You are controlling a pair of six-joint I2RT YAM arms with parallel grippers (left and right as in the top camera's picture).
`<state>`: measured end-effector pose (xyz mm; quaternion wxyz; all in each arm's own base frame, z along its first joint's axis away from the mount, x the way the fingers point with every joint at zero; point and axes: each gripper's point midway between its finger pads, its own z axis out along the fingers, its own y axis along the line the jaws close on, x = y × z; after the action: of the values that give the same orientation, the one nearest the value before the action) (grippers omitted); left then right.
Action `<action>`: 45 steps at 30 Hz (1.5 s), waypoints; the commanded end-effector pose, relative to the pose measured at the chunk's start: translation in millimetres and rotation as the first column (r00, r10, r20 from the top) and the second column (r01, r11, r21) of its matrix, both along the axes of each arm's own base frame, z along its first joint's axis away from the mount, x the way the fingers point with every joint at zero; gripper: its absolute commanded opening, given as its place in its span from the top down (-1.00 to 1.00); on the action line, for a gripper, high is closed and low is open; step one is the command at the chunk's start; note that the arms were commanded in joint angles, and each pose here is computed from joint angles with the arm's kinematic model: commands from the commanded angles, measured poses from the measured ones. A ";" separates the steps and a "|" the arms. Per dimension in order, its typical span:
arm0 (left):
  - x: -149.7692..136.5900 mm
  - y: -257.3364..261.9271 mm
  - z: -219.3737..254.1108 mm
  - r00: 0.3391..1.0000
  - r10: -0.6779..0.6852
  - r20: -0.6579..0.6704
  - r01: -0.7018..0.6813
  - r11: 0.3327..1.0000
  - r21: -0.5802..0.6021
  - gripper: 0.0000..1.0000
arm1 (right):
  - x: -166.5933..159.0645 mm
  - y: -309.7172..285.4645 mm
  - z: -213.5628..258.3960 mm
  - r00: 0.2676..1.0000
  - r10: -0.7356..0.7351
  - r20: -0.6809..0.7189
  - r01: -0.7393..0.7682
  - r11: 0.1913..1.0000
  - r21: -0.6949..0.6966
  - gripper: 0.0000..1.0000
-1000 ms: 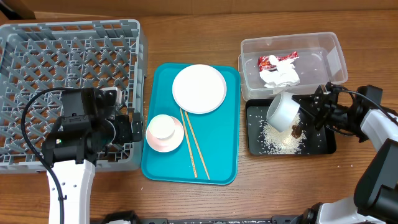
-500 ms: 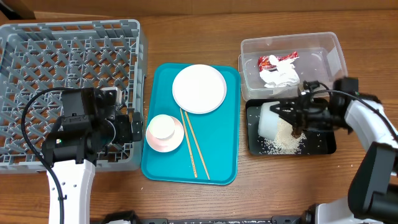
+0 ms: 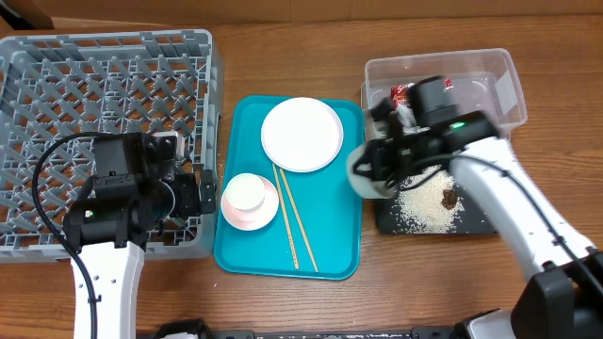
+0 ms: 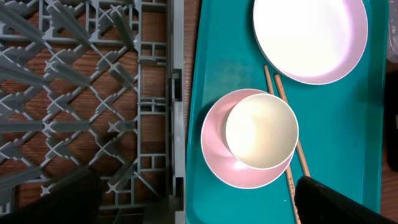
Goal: Sort waste into correct bins and load items into the dishwasher
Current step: 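Set the emptied grey bowl back on the teal tray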
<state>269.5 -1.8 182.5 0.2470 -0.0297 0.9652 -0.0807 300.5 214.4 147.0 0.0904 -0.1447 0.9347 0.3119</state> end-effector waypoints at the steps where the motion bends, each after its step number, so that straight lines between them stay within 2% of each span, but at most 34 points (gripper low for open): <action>1: 4.1 -0.4 7.3 1.000 -0.020 0.023 0.020 1.000 0.003 -1.00 | 4.3 17.4 -10.0 0.987 0.069 0.144 -0.044 0.984 -0.172 0.92; 6: 4.1 -0.4 7.3 1.000 -0.020 0.023 0.020 1.000 0.003 -0.99 | -3.6 59.8 -26.5 0.961 0.176 0.213 -0.128 0.968 -0.218 0.92; 12: 4.1 -0.4 7.3 1.000 -0.020 0.023 0.020 1.000 0.003 -1.00 | -15.4 94.3 -59.9 0.947 0.259 0.189 -0.214 0.949 -0.231 0.87; 18: 4.1 -0.3 7.3 1.000 -0.020 0.023 0.020 1.000 0.003 -1.00 | -17.2 96.3 -77.3 0.953 0.262 0.153 -0.220 0.944 -0.246 0.85; 20: 4.1 -0.3 7.3 1.000 -0.020 0.024 0.020 1.000 0.003 -0.99 | -17.2 96.5 -77.2 0.957 0.249 0.147 -0.209 0.947 -0.242 0.68; 22: 4.1 -0.3 7.3 1.000 -0.020 0.024 0.020 1.000 0.003 -0.99 | -18.4 96.4 -77.3 0.963 0.233 0.134 -0.197 0.951 -0.237 0.67; 29: 4.1 -0.3 7.3 1.000 -0.020 0.023 0.020 1.000 0.003 -1.00 | -24.1 100.4 -65.5 0.968 0.231 0.094 -0.208 0.955 -0.210 0.41; 31: 4.1 -0.3 7.3 1.000 -0.020 0.024 0.020 1.000 0.003 -1.00 | -19.3 104.5 -44.6 0.967 0.231 0.105 -0.206 0.957 -0.205 0.28; 36: 4.1 -0.4 7.3 1.000 -0.014 0.022 0.014 1.000 -0.001 -1.00 | -4.2 120.6 -2.1 0.966 0.202 0.163 -0.178 0.972 -0.151 0.27; 39: 4.1 -0.4 7.3 1.000 -0.014 0.022 0.014 1.000 -0.001 -1.00 | -0.4 135.6 7.3 0.964 0.179 0.197 -0.160 0.981 -0.108 0.27; 43: 4.1 -0.4 7.3 1.000 -0.014 0.022 0.014 1.000 -0.001 -1.00 | -6.2 149.5 2.8 0.956 0.203 0.210 -0.185 0.977 -0.105 0.25; 45: 4.1 -0.4 7.3 1.000 -0.014 0.022 0.014 1.000 -0.001 -1.00 | -8.2 154.1 -8.4 0.966 0.174 0.192 -0.150 0.980 -0.132 0.22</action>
<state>269.5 -1.8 182.2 0.2462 -0.0300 0.9654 -0.0808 295.3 358.3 147.0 0.1545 -0.2725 0.9144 0.2565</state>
